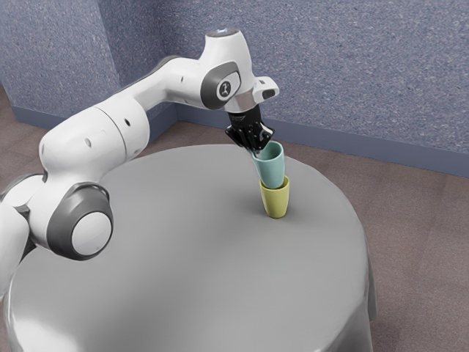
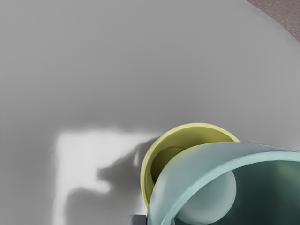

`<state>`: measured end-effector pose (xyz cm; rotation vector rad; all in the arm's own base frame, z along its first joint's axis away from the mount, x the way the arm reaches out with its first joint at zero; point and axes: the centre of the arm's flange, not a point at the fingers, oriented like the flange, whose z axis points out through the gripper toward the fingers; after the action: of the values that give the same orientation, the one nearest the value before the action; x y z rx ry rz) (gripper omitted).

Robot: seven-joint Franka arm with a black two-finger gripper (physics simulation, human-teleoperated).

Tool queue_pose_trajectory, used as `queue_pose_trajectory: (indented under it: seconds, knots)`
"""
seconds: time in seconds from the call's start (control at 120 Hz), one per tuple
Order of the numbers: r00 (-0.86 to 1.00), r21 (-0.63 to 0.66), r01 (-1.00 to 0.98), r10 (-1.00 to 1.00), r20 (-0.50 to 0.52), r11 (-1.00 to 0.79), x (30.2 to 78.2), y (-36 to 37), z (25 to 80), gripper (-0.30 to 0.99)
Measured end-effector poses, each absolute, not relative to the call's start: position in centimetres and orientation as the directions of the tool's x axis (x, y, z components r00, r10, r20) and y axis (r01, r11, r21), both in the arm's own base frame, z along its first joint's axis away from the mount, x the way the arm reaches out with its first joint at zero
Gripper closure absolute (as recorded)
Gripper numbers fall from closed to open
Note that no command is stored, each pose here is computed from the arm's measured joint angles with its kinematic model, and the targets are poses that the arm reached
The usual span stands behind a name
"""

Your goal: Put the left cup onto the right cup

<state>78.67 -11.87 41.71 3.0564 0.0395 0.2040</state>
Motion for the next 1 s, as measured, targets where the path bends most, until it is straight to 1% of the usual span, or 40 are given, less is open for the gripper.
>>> queue_pose_trajectory:
  seconds: [1.0]
  knots:
    - [0.993, 0.076, 0.024, 0.032, 0.115, -0.997, 79.0, -11.9, 39.5, 0.79]
